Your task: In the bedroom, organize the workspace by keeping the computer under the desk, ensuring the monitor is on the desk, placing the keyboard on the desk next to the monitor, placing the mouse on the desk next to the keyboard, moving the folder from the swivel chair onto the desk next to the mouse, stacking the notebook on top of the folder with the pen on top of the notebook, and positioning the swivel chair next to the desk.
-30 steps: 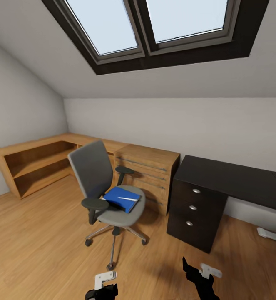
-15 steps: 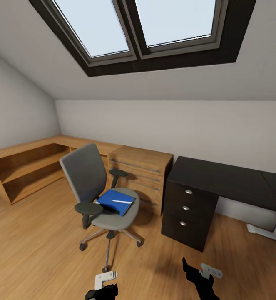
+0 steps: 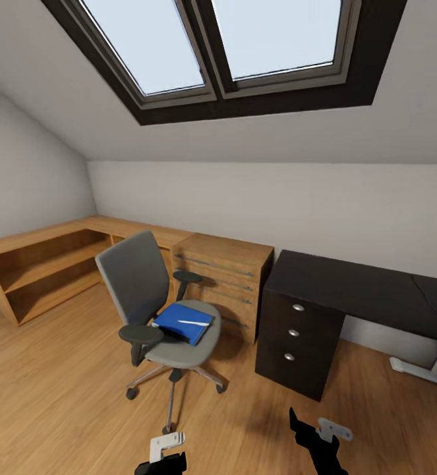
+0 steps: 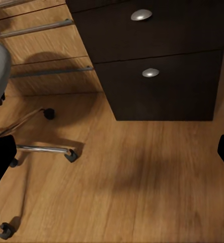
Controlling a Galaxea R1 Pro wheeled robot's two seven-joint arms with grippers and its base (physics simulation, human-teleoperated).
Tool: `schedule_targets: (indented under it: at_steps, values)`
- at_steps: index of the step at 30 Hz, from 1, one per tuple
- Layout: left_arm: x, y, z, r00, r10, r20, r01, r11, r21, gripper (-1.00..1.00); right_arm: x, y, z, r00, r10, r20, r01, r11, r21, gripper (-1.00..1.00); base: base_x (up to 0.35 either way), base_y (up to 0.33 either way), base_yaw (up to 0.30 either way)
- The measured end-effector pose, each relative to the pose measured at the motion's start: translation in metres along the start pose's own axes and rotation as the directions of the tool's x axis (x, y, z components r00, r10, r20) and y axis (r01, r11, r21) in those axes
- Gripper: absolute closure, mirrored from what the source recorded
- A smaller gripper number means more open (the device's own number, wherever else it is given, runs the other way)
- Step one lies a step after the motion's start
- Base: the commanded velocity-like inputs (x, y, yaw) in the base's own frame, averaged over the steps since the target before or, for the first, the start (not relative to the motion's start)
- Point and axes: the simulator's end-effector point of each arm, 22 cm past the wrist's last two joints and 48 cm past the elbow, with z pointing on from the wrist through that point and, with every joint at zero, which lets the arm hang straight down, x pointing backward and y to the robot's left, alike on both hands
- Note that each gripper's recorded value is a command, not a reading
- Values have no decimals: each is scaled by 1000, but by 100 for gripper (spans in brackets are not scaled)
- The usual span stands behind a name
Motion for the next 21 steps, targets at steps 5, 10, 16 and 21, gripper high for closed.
schedule_targets:
  at_steps: [5, 10, 16, 21]
  values:
    - [-5, -1, -6, 1000, 0, 1, 0, 1000, 0, -100, -7, 4, -3, 1000, -4, 0, 4, 1000, -6, -100, 0, 0, 0]
    - [-10, -1, -12, 1000, -1, 0, 1, 1000, -1, -100, -11, 13, -7, 999, -40, -9, 40, 999, -33, -100, 0, 0, 0]
    - [-15, -2, -20, 1000, -1, 0, 1, 1000, -1, -100, -18, 16, -11, 999, -44, -12, 43, 998, -36, -100, 0, 0, 0]
    - [-16, -2, -21, 1000, -2, 0, 2, 1000, 0, -100, -20, 17, -12, 999, -44, -11, 44, 998, -36, -100, 0, 0, 0]
